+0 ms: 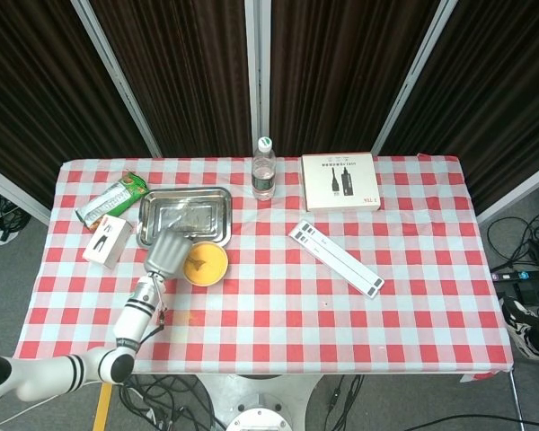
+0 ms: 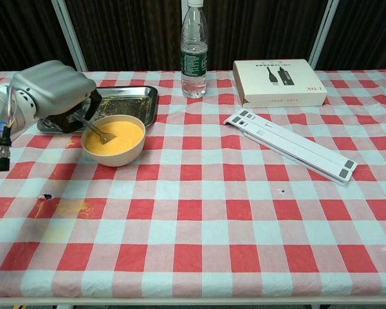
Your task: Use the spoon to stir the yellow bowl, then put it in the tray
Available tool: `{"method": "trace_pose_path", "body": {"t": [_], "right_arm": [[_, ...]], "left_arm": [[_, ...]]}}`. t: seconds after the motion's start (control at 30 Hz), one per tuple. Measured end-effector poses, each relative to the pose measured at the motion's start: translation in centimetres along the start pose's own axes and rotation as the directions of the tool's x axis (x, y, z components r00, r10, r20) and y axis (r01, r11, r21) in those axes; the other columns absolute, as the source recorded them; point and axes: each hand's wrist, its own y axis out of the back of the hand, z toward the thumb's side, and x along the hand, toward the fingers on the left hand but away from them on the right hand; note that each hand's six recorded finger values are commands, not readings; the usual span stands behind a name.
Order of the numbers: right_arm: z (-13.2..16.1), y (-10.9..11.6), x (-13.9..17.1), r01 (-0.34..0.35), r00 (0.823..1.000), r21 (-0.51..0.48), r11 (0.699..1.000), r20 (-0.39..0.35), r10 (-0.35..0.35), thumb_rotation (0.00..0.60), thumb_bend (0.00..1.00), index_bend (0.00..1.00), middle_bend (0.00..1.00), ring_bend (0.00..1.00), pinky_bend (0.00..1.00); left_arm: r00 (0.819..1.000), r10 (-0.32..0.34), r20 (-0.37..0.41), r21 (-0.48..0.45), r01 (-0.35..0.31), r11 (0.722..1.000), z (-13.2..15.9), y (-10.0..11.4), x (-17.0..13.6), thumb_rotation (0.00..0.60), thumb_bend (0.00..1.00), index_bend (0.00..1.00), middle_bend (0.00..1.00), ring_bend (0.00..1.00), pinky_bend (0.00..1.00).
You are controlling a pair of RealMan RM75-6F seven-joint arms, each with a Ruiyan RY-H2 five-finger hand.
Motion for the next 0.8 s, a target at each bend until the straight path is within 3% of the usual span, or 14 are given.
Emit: {"method": "trace_pose_path", "body": {"t": [0.37,0.53,0.8], "right_arm": [[0.2,0.1,0.1,0.001,1.0,-0.001,1.0,-0.004,-0.001,0.6,0.13,0.08,0.13,0.0,0.1],[0.2,0.0,0.1,0.001,1.0,0.0,1.0,-0.004,-0.001,0.6,0.13,0.08,0.13,0.0,0.1],[0.3,0.0,0.2,0.004,1.0,-0.001,1.0,-0.007,-0.004,0.6,0.13,0.08,0.13,0.0,0.1]], "left_arm": [[0.998,-0.048,-0.032,-0.176,0.042,0.984,-1.8,-0.3,-0.9,0.6,0.47,0.68,1.0,1.0,1.0],[0.997,-0.065,-0.041,-0.266,0.051,0.963,-2.7,-0.2,-1.5,0.6,0.47,0.68,1.0,1.0,1.0],[0.997,-0.067,-0.046,-0.278,0.052,0.959,-3.2,0.2,-1.5,0.6,0.47,0.68,1.0,1.0,1.0]]}}
